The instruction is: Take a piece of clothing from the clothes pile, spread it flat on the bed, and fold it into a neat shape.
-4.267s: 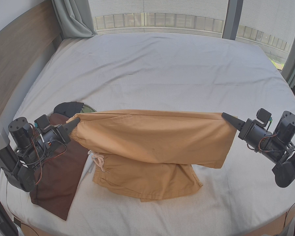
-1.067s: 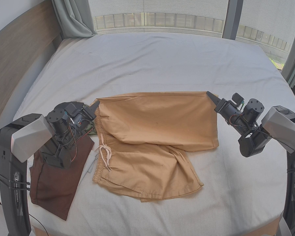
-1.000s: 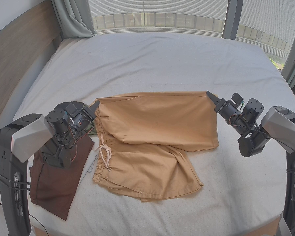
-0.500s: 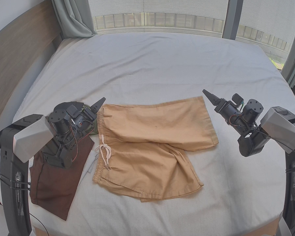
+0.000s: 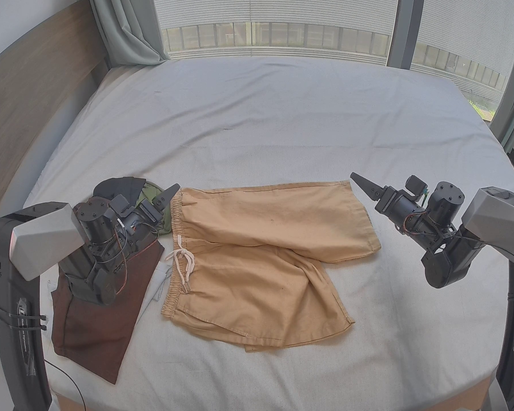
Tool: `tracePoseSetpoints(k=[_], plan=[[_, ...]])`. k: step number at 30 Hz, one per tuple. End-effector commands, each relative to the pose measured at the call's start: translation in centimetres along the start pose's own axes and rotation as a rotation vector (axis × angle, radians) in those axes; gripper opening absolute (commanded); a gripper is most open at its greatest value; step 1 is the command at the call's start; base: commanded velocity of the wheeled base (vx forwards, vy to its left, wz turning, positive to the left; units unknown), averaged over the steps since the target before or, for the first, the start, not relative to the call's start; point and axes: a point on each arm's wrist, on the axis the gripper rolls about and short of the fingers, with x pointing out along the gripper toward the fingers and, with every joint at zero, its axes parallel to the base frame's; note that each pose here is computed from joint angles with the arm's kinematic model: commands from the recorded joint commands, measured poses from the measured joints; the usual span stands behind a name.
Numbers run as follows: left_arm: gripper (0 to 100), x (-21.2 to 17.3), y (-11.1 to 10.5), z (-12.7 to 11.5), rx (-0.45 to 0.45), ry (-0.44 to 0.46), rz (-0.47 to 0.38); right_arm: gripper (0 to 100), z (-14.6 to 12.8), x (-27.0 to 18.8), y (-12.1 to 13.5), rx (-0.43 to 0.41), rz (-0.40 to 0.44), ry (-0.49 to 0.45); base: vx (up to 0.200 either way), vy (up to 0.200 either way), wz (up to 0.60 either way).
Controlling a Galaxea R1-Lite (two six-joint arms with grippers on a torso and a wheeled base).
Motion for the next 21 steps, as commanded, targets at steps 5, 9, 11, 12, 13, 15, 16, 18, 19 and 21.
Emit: tracePoseSetpoints(k=[5,9,11,12,13,15,16,18,19,21], plan=[[100,-4.1,-3.0,1.4,0.039,0.066,-0.025,100,0.3,-1.8,3.2,-0.019,0.023,0.042,0.000,0.000,0.00],[100,-6.3,-3.9,1.9,0.104,0.107,-0.038,100,-0.2,-2.9,4.0,-0.026,0.010,0.076,0.000,0.000,0.00],[100,-7.4,-4.4,2.4,0.157,0.113,-0.047,100,-0.5,-3.7,4.8,-0.033,0.013,0.100,0.000,0.000,0.00],[100,-8.1,-4.9,3.0,0.182,0.115,-0.064,100,-0.8,-4.2,5.5,-0.035,0.019,0.121,0.000,0.000,0.00],[100,-8.5,-5.2,3.2,0.185,0.122,-0.082,100,-0.9,-4.6,5.9,-0.034,0.021,0.132,0.000,0.000,0.00],[100,-9.7,-5.9,3.4,0.187,0.155,-0.118,100,-1.2,-5.4,6.8,-0.028,0.029,0.157,0.000,0.000,0.00],[100,-10.2,-6.2,3.5,0.183,0.171,-0.133,100,-1.4,-5.6,7.1,-0.024,0.032,0.167,0.000,0.000,0.00],[100,-11.3,-6.7,3.5,0.179,0.204,-0.161,100,-1.8,-6.0,7.7,-0.033,0.040,0.185,0.000,0.000,0.00],[100,-11.7,-6.8,3.5,0.177,0.216,-0.172,100,-1.8,-6.2,7.9,-0.040,0.041,0.190,0.000,0.000,0.00],[100,-12.5,-7.1,3.7,0.177,0.241,-0.199,100,-2.2,-6.7,8.1,-0.042,0.040,0.211,0.000,0.000,0.00]])
